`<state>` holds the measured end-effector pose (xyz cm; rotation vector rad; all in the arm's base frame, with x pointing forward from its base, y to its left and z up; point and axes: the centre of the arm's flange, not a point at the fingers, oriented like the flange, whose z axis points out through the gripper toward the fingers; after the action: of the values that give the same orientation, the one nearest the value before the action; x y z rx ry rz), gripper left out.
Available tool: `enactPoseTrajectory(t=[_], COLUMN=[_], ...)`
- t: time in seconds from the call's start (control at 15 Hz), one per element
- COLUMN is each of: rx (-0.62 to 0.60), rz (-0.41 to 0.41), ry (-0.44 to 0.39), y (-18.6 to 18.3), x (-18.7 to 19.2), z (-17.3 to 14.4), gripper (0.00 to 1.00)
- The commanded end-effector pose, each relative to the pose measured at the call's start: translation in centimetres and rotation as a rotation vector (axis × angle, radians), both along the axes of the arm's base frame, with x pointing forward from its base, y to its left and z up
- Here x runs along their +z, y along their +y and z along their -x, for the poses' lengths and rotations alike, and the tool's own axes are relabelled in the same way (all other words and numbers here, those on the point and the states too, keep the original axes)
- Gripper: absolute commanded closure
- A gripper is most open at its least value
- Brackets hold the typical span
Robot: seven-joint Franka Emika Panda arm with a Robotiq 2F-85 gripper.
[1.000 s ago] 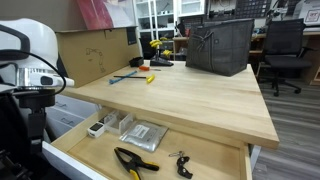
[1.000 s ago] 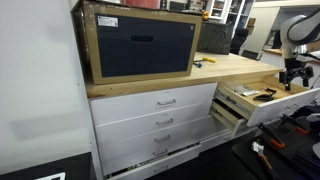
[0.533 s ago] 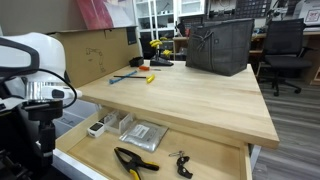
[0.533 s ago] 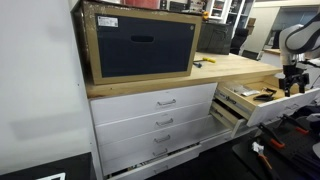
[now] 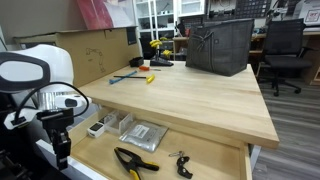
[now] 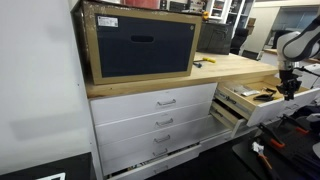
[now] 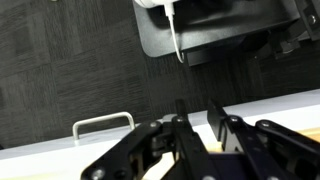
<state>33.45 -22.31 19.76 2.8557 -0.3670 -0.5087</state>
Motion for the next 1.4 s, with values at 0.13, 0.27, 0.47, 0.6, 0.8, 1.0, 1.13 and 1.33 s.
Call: enactPoseTrajectory(t=[0.13, 0.27, 0.47, 0.6, 0.8, 1.0, 1.13, 1.33], rx=[0.112, 0.14, 0.2, 0.253, 0.322, 0.359, 0.374, 0.379], rz=[-0.011, -0.014, -0.021, -0.003, 0.024, 0.032, 0.035, 0.044], ry=[-0.026, -0.018, -0.054, -0.143, -0.269, -0.381, -0.424, -0.481], y=[-1.6, -2.0, -2.5, -2.8, -3.4, -4.1, -4.4, -4.7], x=[-3.2, -3.8, -4.1, -3.8, -3.2, -3.0, -3.1, -3.1], z=[-0.4, 0.0, 0.1, 0.1, -0.5, -1.2, -1.5, -1.6], gripper=[1.0, 1.0, 1.0, 1.0, 1.0, 1.0, 1.0, 1.0])
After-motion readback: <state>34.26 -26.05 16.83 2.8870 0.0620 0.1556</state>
